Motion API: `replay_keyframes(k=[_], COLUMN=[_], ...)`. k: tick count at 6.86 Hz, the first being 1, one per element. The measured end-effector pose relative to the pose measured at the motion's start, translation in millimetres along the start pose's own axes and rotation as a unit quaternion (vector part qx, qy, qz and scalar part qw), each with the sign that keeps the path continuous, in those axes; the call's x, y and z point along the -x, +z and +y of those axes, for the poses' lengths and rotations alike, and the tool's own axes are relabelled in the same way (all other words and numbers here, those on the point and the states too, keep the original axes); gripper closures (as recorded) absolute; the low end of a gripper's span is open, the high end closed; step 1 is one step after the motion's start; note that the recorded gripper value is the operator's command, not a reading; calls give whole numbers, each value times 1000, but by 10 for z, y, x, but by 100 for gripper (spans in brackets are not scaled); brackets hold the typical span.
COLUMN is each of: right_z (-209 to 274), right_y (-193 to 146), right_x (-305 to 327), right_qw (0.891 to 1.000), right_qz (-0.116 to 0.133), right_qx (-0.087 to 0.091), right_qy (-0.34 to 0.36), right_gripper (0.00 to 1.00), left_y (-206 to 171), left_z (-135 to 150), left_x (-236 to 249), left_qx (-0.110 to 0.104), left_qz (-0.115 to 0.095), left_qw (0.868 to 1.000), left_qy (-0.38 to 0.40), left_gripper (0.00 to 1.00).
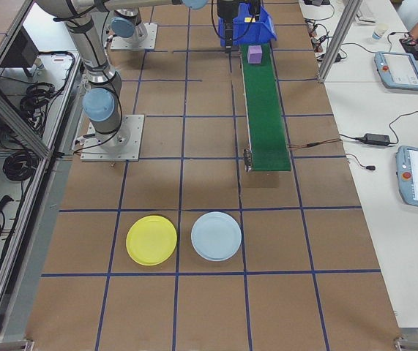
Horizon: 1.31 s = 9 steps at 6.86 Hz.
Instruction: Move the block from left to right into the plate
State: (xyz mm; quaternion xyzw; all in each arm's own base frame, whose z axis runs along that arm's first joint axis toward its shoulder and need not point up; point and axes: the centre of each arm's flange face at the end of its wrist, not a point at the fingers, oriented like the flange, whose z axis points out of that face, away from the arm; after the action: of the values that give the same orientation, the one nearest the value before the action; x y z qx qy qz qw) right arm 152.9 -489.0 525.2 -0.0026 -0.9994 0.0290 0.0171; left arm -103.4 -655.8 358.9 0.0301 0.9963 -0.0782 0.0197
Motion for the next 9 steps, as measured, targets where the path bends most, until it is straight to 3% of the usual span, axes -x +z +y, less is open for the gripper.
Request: replay_keyframes(k=[1, 2, 3, 5, 7, 9], right_z=[-18, -54, -78, -135, -268, -276], right_y=[-8, -4, 11, 79, 57, 68], right_x=[7, 22, 34, 56, 4, -57], right_qw=[1000, 1000, 1000, 1000, 999, 999], right_qz=[0, 0, 1, -6, -8, 3], right_qx=[-3, -6, -5, -10, -46, -48], right_qy=[-1, -1, -1, 2, 8, 5], right_gripper=[0, 0, 0, 0, 0, 0], left_y=[85, 239, 435, 750, 1004, 1182], left_z=[-40, -57, -45, 55, 139, 168], left_x=[437, 801, 978, 1010, 991, 983], left_qx=[8, 20, 33, 53, 73, 87], left_qz=[-14, -15, 0, 32, 41, 45], left_qw=[1000, 1000, 999, 998, 996, 995], left_qy=[16, 19, 19, 17, 13, 9], left_gripper=[0, 0, 0, 0, 0, 8])
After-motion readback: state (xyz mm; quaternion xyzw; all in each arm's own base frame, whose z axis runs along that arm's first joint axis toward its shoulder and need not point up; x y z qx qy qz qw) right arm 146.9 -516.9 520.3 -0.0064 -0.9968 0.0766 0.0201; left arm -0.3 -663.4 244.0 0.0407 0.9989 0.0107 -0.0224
